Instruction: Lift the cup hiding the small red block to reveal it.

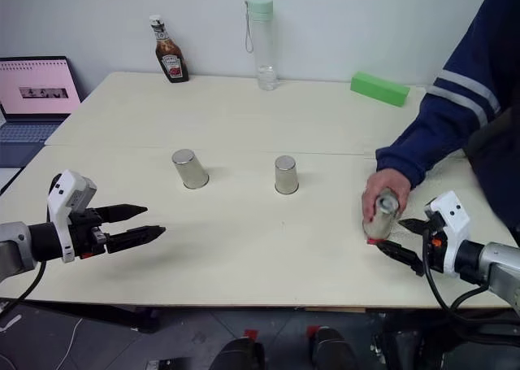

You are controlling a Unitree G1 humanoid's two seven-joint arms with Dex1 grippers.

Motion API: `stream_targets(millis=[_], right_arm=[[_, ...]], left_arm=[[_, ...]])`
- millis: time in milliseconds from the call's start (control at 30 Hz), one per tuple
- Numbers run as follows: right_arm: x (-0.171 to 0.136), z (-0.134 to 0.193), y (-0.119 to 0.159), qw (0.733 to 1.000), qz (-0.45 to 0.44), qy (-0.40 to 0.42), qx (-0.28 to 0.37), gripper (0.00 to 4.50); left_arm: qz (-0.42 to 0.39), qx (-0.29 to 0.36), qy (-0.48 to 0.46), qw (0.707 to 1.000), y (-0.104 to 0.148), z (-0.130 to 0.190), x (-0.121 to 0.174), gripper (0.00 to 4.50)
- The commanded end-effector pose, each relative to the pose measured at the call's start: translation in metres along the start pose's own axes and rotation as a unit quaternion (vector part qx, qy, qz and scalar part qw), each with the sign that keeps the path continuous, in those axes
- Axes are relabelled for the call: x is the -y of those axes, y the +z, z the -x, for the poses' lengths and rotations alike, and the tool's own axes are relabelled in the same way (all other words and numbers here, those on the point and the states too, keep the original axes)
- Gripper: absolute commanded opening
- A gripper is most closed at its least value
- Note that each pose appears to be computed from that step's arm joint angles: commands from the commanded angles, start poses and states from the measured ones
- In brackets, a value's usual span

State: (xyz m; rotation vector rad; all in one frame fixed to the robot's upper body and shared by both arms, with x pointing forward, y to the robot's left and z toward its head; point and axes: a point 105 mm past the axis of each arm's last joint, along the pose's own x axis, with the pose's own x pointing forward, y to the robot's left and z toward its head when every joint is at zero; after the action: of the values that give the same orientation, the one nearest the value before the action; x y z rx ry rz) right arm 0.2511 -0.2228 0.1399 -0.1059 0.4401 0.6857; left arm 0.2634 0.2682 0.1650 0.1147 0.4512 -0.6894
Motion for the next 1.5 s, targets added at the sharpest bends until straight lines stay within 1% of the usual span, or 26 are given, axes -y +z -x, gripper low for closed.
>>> stream_targets(millis=[33,400,1500], right_arm=[[-0.0043,0.0010,0.0100,1.000,0.014,0.005,0.017,4.50],[-0.0014,0.0007,0.0115,1.000,0.016,0.002,0.017,4.50],[-0.0012,-0.0042,0.0126,1.000,0.021,0.006,0.018,4.50]], left_arm=[[-0.021,0.010,0.002,1.000,0.0075,0.0027,-0.0007,4.47],[-0.030,0.019,0.005,0.999,0.0112,0.0008,-0.0050,4.47],[-0.039,0.019,0.007,0.999,0.0102,0.0023,-0.0094,4.47]])
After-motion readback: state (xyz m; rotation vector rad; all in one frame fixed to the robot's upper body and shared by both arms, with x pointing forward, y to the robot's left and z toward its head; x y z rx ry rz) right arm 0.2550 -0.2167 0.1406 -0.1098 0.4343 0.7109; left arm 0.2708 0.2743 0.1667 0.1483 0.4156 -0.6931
